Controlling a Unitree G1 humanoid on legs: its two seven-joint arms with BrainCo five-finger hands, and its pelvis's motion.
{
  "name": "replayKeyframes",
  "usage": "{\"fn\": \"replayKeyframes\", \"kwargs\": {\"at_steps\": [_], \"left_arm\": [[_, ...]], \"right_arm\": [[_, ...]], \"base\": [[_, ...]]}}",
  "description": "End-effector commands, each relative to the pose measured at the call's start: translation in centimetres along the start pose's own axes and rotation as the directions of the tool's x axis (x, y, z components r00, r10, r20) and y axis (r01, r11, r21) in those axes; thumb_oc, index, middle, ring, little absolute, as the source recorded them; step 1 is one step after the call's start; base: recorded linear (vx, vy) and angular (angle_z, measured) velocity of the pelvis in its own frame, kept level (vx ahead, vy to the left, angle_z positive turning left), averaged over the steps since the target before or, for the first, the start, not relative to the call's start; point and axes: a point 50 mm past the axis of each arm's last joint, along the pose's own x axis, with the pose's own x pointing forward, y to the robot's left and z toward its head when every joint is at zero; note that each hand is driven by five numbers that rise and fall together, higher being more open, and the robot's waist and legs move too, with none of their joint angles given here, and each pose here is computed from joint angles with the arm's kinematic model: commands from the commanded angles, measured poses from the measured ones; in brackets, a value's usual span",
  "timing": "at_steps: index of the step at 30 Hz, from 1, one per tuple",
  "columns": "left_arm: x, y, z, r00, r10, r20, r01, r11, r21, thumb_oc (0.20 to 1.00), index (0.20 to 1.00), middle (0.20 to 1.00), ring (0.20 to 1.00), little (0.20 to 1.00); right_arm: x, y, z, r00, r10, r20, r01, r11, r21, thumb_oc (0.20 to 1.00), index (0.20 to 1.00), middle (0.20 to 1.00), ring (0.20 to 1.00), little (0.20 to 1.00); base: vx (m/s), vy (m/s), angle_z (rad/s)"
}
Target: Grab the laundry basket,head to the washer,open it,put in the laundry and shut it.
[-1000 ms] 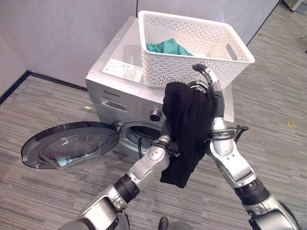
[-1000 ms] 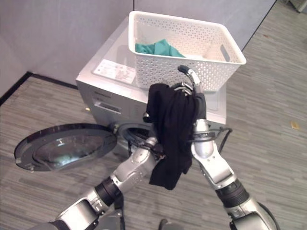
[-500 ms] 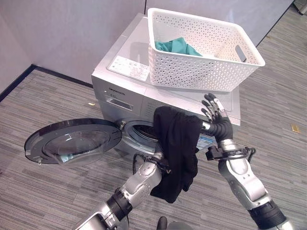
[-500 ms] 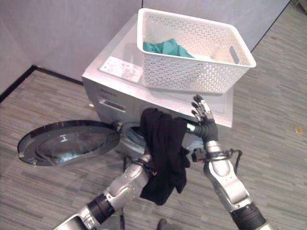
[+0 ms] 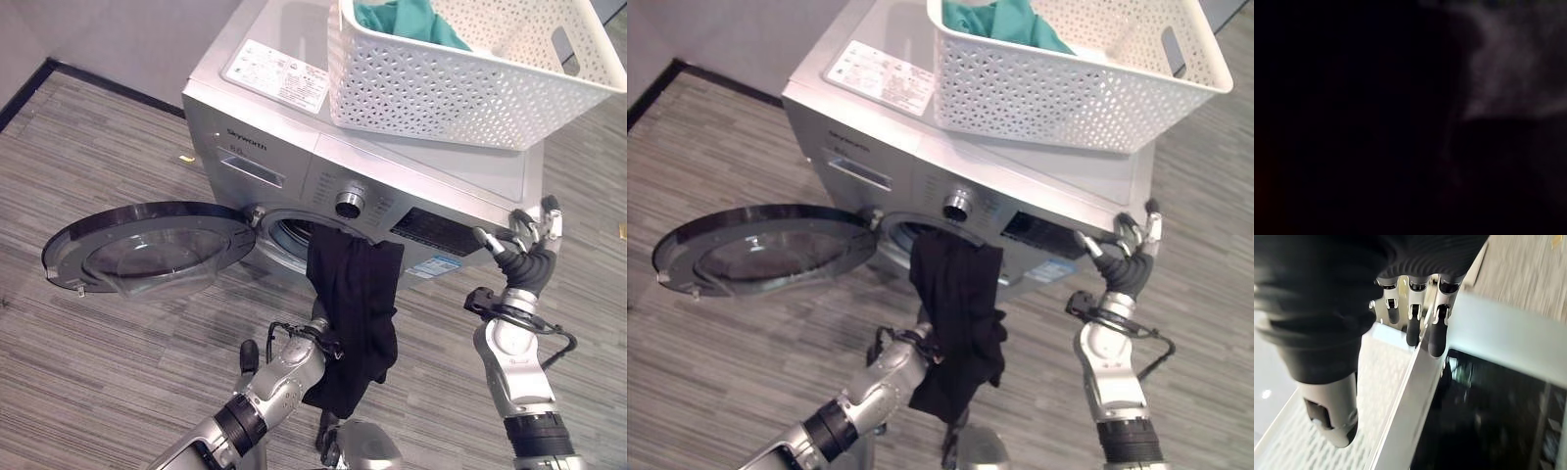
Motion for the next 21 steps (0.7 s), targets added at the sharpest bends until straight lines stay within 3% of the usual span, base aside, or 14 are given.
{"fn": "replayKeyframes", "kwargs": {"at_steps": [1,10,14,15,16,18,21], "left_arm": [[1.2,-3.7,1.7,0.99,-0.08,0.116,0.095,0.987,-0.131,0.2,0.2,0.2,0.2,0.2],[1.9,-4.0,3.3,0.983,-0.041,0.179,0.076,0.978,-0.194,0.2,0.2,0.2,0.2,0.2],[2.1,-3.8,3.6,0.982,-0.029,0.184,0.062,0.983,-0.175,0.2,0.2,0.2,0.2,0.2],[2.3,-3.4,3.4,0.986,-0.011,0.164,0.041,0.984,-0.175,0.2,0.2,0.2,0.2,0.2],[2.3,-3.2,3.3,0.988,-0.003,0.155,0.031,0.984,-0.175,0.2,0.2,0.2,0.2,0.2],[2.0,-2.0,3.7,0.985,0.03,0.168,0.002,0.982,-0.19,0.2,0.2,0.2,0.2,0.2],[1.6,-0.6,4.0,0.98,0.054,0.192,-0.019,0.984,-0.178,0.2,0.2,0.2,0.2,0.2]], "right_arm": [[-3.9,-2.6,-7.6,0.904,-0.138,-0.404,0.088,0.986,-0.14,1.0,1.0,1.0,1.0,1.0],[-5.9,-0.7,-10.3,0.812,-0.112,-0.573,0.12,0.992,-0.024,1.0,1.0,1.0,1.0,1.0],[-6.3,-0.6,-11.6,0.749,-0.162,-0.643,0.203,0.979,-0.009,1.0,1.0,1.0,1.0,1.0],[-7.6,-3.7,-13.8,0.607,-0.341,-0.718,0.349,0.926,-0.144,1.0,1.0,1.0,1.0,1.0],[-8.5,-6.1,-14.8,0.523,-0.43,-0.736,0.422,0.881,-0.215,1.0,1.0,1.0,1.0,1.0],[-10.5,-12.1,-15.2,0.413,-0.612,-0.674,0.444,0.782,-0.438,1.0,1.0,1.0,1.0,1.0],[-14.2,-20.0,-14.8,0.269,-0.793,-0.547,0.32,0.609,-0.726,1.0,1.0,1.0,1.0,1.0]], "base": [[-0.04,0.01,0.07],[-0.04,0.025,0.06],[-0.02,0.011,-0.01],[0.03,-0.013,0.03],[0.04,-0.02,0.05],[0.03,-0.011,0.13],[0.02,-0.01,0.41]]}}
